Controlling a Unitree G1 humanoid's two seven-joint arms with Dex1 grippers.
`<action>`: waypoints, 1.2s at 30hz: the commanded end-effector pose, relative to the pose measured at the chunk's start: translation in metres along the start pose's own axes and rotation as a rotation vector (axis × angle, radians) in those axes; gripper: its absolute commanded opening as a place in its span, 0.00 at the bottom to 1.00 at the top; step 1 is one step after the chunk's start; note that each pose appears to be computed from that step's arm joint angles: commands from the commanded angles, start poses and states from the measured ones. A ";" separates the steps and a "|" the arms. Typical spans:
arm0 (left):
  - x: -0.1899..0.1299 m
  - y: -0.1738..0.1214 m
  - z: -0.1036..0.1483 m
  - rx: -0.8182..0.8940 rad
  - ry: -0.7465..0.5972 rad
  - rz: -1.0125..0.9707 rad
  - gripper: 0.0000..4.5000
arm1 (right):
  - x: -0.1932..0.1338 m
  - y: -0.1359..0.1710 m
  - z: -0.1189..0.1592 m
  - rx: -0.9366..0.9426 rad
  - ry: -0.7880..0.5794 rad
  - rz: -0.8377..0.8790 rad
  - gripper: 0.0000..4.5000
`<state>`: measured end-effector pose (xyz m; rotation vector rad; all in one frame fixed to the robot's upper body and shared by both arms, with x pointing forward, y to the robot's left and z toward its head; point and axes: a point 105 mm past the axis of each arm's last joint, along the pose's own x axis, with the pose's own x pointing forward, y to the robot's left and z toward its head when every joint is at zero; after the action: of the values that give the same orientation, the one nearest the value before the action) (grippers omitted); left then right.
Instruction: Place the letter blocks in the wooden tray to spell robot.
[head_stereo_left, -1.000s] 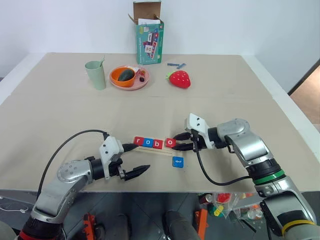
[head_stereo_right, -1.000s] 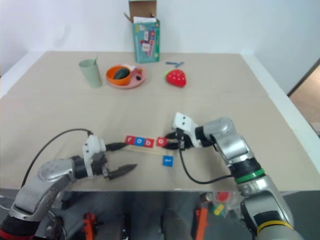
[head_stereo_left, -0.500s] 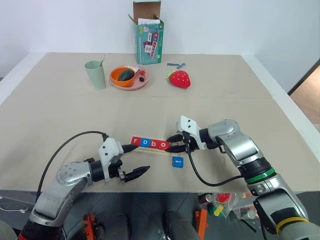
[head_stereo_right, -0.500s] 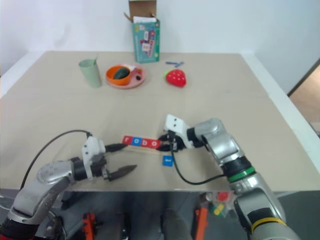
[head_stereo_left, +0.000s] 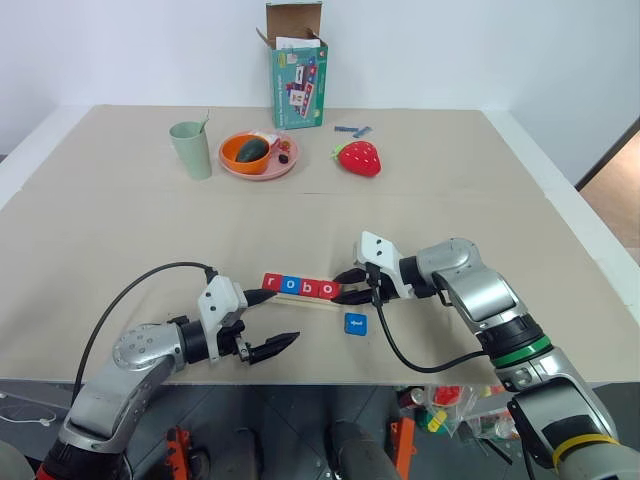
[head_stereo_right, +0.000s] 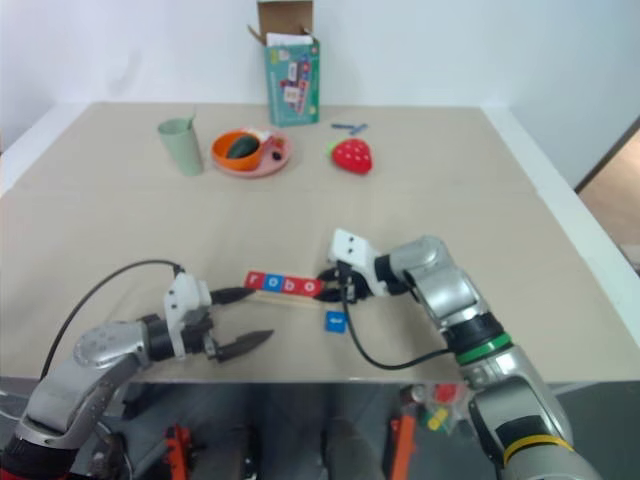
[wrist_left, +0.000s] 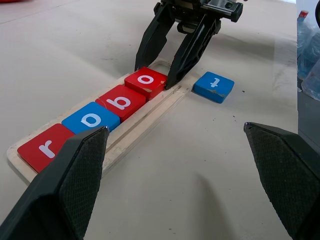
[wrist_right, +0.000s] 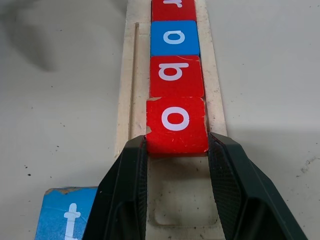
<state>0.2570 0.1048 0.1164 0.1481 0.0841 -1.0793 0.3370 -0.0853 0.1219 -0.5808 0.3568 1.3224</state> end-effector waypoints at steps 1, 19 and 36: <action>0.002 -0.002 0.009 0.037 -0.030 -0.009 1.00 | -0.005 -0.005 0.004 -0.019 -0.007 -0.027 0.26; 0.002 -0.003 0.009 0.040 -0.030 -0.003 1.00 | -0.002 -0.007 -0.001 0.031 -0.005 -0.013 0.26; 0.000 -0.001 0.011 0.052 -0.028 -0.017 1.00 | -0.045 0.000 0.040 -0.057 -0.162 -0.141 0.99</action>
<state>0.2574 0.1042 0.1159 0.1610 0.0846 -1.0805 0.3310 -0.0958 0.1650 -0.5287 0.2067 1.2446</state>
